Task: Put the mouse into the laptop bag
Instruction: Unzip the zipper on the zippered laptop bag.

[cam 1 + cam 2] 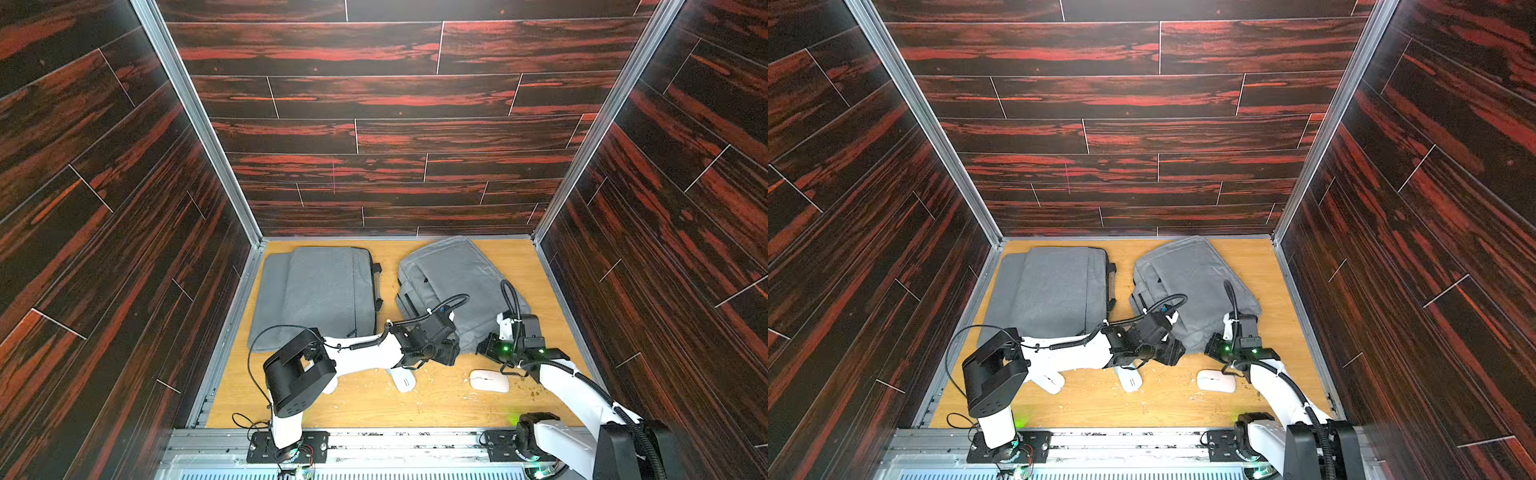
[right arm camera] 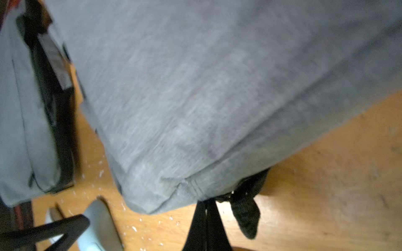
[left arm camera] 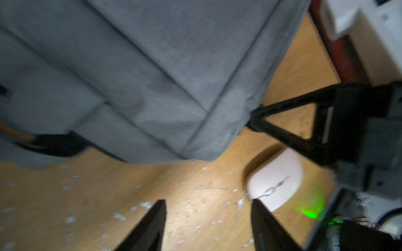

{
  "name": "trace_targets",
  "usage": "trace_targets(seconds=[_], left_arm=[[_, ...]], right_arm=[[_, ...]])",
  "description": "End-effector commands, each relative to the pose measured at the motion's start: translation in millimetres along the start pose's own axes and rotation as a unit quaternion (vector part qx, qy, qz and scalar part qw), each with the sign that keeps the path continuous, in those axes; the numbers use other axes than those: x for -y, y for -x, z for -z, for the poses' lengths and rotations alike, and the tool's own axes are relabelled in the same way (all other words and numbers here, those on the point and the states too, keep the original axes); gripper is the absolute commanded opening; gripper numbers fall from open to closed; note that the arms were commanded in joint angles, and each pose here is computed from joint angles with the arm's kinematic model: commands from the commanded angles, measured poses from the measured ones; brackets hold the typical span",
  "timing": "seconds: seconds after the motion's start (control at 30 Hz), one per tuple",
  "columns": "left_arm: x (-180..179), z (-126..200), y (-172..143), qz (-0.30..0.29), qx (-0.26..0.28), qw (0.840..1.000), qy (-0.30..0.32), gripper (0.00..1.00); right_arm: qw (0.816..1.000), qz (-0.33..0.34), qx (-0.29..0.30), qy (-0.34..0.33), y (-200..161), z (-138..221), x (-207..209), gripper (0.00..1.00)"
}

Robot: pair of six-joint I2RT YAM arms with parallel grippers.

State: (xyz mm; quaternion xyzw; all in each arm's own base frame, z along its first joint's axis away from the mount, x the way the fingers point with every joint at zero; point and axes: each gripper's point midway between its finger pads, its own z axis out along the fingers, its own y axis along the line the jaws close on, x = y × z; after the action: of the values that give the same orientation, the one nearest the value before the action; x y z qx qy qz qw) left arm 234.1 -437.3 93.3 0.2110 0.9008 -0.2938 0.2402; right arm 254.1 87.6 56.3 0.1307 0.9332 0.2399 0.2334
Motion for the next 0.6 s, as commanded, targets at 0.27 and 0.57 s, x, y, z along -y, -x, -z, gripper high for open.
trace_targets(seconds=[0.27, 0.57], left_arm=[[30.6, -11.6, -12.5, -0.008, -0.005, 0.998, -0.055, 0.70], [45.1, -30.5, -0.5, -0.024, 0.004, 0.998, -0.057, 0.70]], right_arm=[[0.998, 0.033, 0.026, 0.056, 27.1, 35.6, -44.0, 0.00], [0.995, 0.026, 0.018, 0.091, 26.5, 43.1, -59.8, 0.00]])
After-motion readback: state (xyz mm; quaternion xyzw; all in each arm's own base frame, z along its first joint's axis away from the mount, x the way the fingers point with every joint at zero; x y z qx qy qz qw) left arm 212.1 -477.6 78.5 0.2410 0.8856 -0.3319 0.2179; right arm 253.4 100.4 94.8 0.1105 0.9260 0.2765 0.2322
